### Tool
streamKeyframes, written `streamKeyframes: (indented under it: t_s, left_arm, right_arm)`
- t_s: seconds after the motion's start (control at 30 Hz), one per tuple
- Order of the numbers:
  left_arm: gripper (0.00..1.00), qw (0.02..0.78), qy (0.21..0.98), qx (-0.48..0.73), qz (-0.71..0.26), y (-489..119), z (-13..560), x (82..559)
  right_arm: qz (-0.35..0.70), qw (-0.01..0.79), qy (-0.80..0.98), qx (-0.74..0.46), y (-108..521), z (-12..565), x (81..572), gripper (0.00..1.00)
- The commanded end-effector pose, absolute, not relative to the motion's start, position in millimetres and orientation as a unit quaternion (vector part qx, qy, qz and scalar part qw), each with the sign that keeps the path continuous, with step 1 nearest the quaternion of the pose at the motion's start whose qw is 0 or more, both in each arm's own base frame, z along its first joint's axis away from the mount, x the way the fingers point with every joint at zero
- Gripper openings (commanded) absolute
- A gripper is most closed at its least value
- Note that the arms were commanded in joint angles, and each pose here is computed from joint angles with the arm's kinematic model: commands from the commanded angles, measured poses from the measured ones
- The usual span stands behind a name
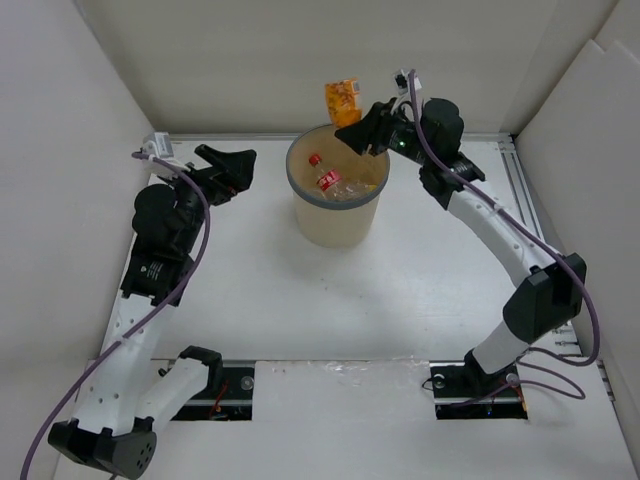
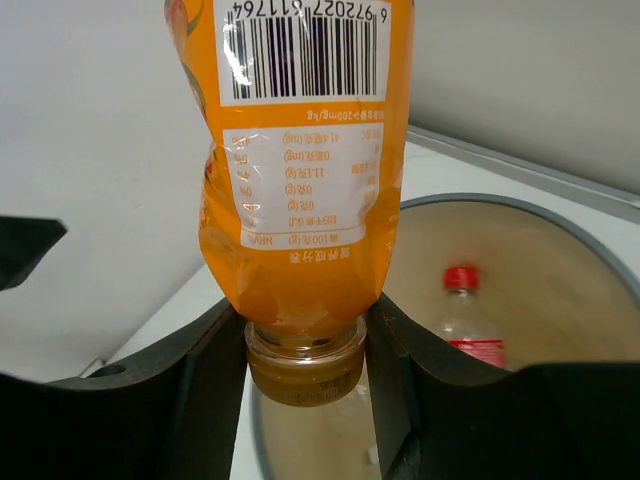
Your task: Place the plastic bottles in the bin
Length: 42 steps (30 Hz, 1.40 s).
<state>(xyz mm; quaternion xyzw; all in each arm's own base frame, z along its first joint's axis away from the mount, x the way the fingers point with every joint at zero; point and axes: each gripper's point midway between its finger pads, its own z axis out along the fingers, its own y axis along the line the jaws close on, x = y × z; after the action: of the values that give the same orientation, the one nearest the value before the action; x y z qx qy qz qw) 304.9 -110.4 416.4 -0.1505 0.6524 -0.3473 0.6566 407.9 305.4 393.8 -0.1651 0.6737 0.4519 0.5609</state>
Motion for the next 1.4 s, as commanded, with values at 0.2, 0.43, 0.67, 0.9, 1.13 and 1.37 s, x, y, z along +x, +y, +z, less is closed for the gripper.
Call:
streamKeyframes:
  t_s: [0.2,0.43,0.67,0.9,1.13,1.37]
  left_arm:
    - [1.00,0.647,0.691,-0.152,-0.284,-99.9,399.0,317.7]
    - [1.00,0.613,0.734,-0.168,-0.237,-94.7,374.3,337.0]
    - [1.00,0.610,0.756,-0.180,-0.157,-69.4,373.8,333.7]
    - [1.00,0.625,0.754,-0.173,-0.104,-44.5,380.7,305.1]
    - [1.00,0.648,0.725,-0.216,-0.089,-17.2,373.4,262.7]
    - [1.00,0.665,0.700,-0.238,-0.106,-4.7,373.4,224.7]
  right_arm:
    - [0.387,0.565,0.709,-0.166,284.5,373.1,434.9,0.95]
    - [0.328,0.595,0.720,-0.143,266.4,391.8,425.9,1.00]
    - [0.155,0.623,0.766,-0.043,191.7,403.8,380.1,1.00]
    - [0.123,0.619,0.776,-0.021,147.2,407.1,289.2,1.00]
    - [0.111,0.605,0.788,0.005,104.4,387.6,237.9,1.00]
    - [0.096,0.620,0.778,0.027,65.9,387.9,206.8,1.00]
